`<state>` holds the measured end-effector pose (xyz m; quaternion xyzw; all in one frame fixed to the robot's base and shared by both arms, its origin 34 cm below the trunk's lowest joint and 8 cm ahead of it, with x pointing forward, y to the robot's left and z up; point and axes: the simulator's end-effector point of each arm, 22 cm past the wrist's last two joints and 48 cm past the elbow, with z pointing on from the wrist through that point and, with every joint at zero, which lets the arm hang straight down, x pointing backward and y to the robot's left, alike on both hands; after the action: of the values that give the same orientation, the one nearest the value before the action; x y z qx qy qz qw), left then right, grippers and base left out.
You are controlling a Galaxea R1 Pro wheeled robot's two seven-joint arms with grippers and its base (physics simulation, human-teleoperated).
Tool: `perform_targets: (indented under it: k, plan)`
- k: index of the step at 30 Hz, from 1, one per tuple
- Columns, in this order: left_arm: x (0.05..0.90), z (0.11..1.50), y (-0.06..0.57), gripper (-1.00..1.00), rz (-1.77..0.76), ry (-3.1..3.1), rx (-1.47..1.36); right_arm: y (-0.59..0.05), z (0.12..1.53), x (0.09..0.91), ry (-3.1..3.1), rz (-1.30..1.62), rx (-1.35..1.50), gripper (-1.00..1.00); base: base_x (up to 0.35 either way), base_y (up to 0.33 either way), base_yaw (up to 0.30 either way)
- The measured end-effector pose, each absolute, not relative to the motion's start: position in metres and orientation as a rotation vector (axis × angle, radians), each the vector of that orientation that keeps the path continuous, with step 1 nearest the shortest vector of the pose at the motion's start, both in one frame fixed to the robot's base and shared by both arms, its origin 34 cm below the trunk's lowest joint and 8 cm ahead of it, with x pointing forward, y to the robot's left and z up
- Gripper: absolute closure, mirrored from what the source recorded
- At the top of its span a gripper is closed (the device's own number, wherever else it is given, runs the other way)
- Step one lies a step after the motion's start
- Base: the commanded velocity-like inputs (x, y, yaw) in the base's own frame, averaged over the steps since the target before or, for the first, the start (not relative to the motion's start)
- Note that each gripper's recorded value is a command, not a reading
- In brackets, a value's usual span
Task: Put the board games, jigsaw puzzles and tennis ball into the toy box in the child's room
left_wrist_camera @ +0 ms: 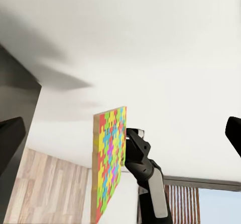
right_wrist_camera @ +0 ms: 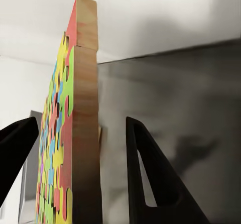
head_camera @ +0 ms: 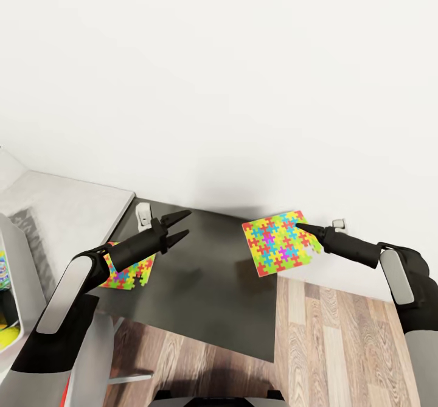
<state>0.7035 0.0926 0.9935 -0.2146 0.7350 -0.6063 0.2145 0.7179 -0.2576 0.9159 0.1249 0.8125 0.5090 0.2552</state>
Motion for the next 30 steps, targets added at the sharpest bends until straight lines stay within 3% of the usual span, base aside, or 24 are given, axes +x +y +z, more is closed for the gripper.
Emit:
perform_targets:
  k: [30]
  plan:
    - [0.694, 0.988, 0.097, -1.00, -1.538, 2.098, -0.537, -0.254, 0.964, 0.724, 2.144, 1.343, 0.231, 1.00, 0.000, 0.000, -0.019]
